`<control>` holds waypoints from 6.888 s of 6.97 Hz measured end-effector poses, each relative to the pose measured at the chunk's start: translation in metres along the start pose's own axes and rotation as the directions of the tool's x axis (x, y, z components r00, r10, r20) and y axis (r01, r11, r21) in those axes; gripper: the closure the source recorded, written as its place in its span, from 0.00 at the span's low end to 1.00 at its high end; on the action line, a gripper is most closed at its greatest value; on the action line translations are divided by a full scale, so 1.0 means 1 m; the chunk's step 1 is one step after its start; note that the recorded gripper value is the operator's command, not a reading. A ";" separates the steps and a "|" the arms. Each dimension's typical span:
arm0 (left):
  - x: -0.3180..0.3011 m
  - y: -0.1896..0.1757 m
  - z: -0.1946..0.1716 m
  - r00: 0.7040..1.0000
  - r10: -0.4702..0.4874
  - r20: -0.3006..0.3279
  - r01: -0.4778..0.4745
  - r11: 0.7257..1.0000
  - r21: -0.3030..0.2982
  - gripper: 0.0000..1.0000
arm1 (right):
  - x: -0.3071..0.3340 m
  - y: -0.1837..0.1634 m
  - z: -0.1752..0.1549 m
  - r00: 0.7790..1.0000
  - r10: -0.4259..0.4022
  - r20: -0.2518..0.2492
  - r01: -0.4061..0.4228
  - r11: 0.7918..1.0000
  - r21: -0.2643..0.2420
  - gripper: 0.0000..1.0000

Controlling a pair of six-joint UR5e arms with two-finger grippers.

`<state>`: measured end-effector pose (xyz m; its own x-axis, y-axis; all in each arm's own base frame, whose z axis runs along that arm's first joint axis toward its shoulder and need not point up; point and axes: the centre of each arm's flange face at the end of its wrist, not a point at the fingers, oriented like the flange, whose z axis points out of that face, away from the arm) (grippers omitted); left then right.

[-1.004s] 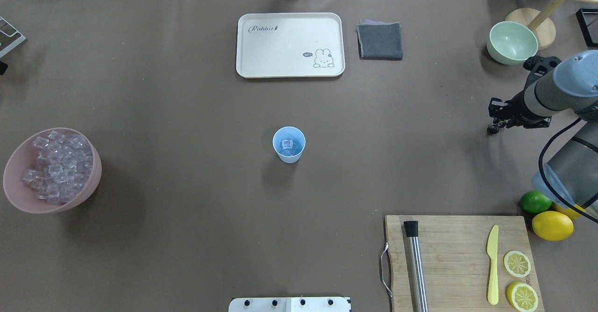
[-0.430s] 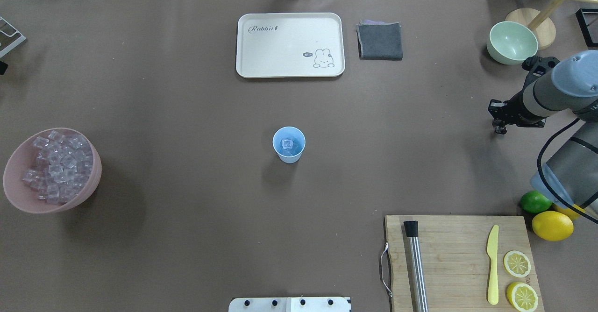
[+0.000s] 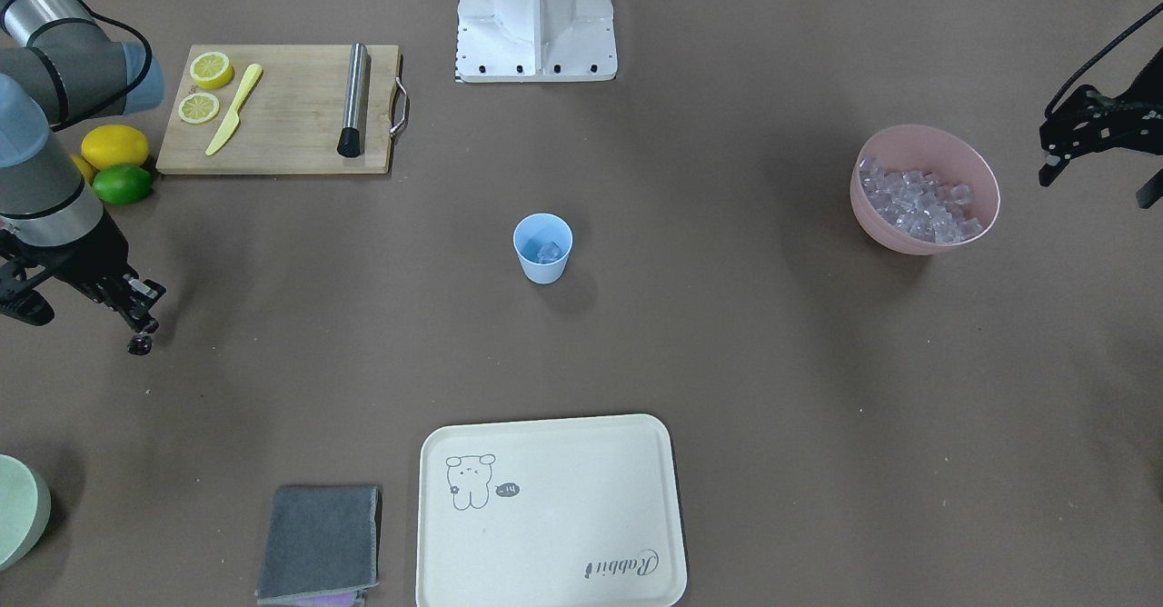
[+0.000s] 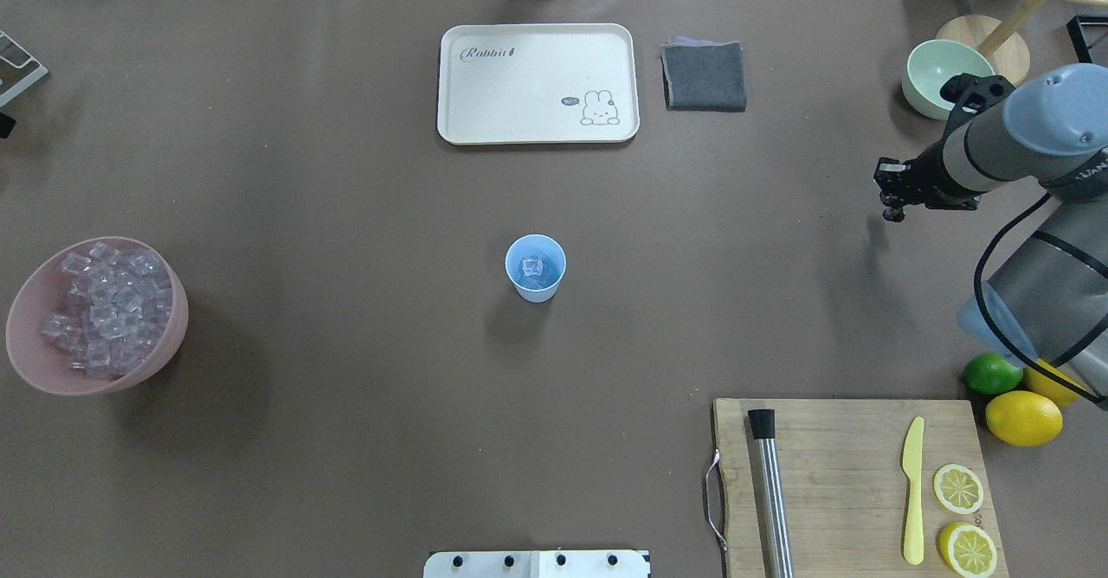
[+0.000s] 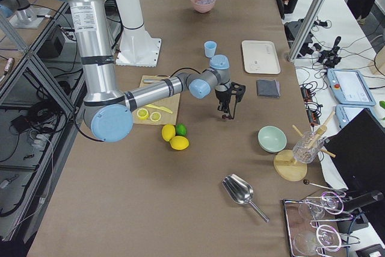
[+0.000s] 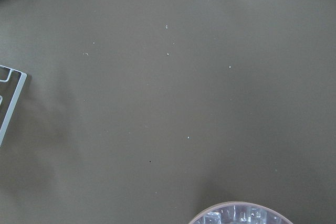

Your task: Put ice and cherries in cup

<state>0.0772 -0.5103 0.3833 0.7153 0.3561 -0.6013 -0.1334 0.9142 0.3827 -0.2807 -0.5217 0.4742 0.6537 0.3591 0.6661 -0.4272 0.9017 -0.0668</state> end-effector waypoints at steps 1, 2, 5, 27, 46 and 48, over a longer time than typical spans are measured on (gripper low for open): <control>0.000 0.001 0.000 1.000 -0.001 0.000 0.001 1.000 -0.001 0.01 | -0.030 0.000 -0.014 0.999 -0.019 0.038 0.019 1.000 0.009 1.00; -0.001 0.001 0.000 1.000 -0.001 0.000 0.001 1.000 -0.001 0.01 | -0.068 0.003 -0.029 0.998 -0.034 0.049 0.034 0.999 0.004 1.00; 0.000 0.000 -0.001 1.000 0.001 0.000 -0.001 1.000 0.001 0.01 | -0.216 0.059 -0.091 1.000 -0.004 0.030 0.006 0.999 -0.045 1.00; -0.259 0.203 0.033 0.904 -0.428 0.015 0.427 0.896 -0.122 0.01 | -0.001 -0.085 -0.131 0.923 -0.383 0.017 0.383 0.919 -0.092 0.00; -0.201 0.164 0.102 0.878 -0.476 0.058 0.479 0.863 -0.163 0.01 | 0.387 -0.080 -0.155 0.922 -0.388 -0.015 0.379 0.908 -0.176 0.00; -0.200 0.166 0.104 0.951 -0.309 0.029 0.309 0.932 -0.190 0.01 | 0.384 -0.080 -0.158 0.919 -0.394 -0.012 0.387 0.906 -0.171 0.00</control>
<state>-0.0170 -0.4499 0.6398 0.7412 0.0503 -0.6693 -0.0341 0.9987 0.0373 0.1026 -0.4182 0.6180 0.7765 -0.0226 0.6297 -0.0278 0.9972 0.0701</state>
